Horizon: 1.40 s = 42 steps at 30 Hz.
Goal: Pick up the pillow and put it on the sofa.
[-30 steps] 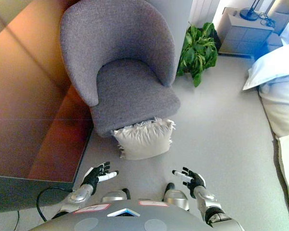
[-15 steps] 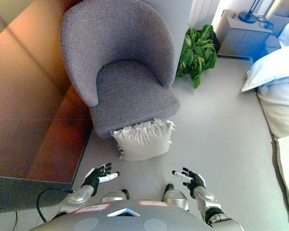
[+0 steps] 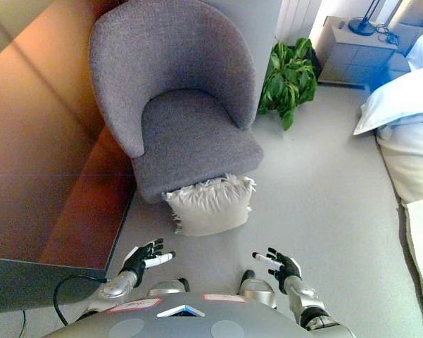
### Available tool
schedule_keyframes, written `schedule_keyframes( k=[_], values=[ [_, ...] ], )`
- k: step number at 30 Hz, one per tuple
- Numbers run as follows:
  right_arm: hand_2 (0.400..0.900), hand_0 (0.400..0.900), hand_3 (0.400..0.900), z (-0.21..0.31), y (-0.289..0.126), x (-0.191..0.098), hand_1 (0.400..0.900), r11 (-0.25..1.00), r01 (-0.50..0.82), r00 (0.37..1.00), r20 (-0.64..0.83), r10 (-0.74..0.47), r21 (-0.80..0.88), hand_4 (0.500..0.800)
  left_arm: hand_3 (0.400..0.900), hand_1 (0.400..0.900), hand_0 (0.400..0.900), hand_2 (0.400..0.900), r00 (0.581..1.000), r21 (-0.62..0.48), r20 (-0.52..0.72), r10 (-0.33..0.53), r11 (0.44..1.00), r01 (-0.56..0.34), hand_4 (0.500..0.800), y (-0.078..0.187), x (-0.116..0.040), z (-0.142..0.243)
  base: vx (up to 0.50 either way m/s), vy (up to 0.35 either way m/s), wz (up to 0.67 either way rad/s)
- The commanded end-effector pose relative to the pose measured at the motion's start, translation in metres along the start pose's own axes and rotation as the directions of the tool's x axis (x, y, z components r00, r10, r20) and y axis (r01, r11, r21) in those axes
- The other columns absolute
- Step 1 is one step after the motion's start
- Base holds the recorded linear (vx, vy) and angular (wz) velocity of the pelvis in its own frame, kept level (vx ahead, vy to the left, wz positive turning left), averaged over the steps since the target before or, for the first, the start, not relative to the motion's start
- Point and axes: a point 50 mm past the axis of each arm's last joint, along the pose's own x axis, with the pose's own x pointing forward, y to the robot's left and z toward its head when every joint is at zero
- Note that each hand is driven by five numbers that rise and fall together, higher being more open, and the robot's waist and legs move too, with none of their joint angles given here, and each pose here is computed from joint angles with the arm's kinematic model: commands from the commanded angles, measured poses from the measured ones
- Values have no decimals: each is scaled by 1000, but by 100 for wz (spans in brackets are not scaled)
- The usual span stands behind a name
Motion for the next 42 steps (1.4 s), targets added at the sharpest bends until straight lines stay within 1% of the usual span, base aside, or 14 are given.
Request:
schedule_keyframes(
  k=[1,5,6,9,13,19,22,26,27,30,33,38,40,42],
  values=[
    [900,900,900,38,7,6,900,1000,-24,988,150,27,-19,800,900,900,900,900,990,-28,136,45,999,-42,800,3,10,36,20,-95,-1],
    [900,900,900,42,7,6,900,999,-30,986,162,35,-38,800,900,900,900,900,987,-50,135,90,995,-84,800,5,9,34,4,-107,-4],
    [900,900,900,47,6,6,900,998,-31,984,174,38,-47,800,900,900,900,900,981,-32,146,128,992,-124,800,7,9,36,-37,-94,-5],
    [900,900,900,61,0,5,900,998,-18,977,213,31,-61,800,900,900,900,900,971,16,163,174,984,-179,800,11,9,40,-80,-133,-9],
    [900,900,900,70,-9,4,900,999,1,969,246,10,-46,800,900,900,900,900,972,-35,125,198,980,-195,800,14,8,34,86,1,-12],
    [900,900,900,70,-8,2,900,999,-26,962,272,36,-38,800,900,900,900,900,979,-5,70,190,982,-190,800,11,3,13,314,119,-8],
    [900,900,900,71,-2,0,900,995,-67,956,280,84,-69,800,900,900,900,900,980,-15,64,191,982,-190,800,9,1,9,325,107,-28],
    [900,900,900,72,8,-1,900,991,-97,950,288,121,-97,800,900,900,900,900,977,-13,63,205,979,-205,800,13,-2,6,330,105,-21],
    [900,900,900,74,14,-1,900,988,-125,945,293,147,-91,800,900,900,900,900,974,-3,81,210,978,-211,800,18,-3,8,312,102,-11],
    [900,900,900,78,22,-2,900,980,-151,935,303,185,-131,800,900,900,900,900,970,20,124,211,976,-215,800,25,-3,16,297,115,0],
    [900,900,900,84,31,-2,900,981,-159,929,317,188,-114,800,900,900,900,900,962,14,143,231,972,-235,800,35,-2,26,276,164,13],
    [900,900,900,102,44,-5,900,982,-176,906,378,191,-74,800,900,900,900,900,970,122,163,180,972,-201,800,38,0,37,239,200,23],
    [900,900,900,107,49,-7,900,980,-181,898,393,198,-80,800,900,900,900,900,970,130,158,186,970,-207,800,40,0,38,165,182,10],
    [900,900,900,112,51,-9,900,977,-187,886,413,211,-98,800,900,900,900,900,968,108,153,197,971,-214,800,44,1,41,132,117,13]
  ],
)
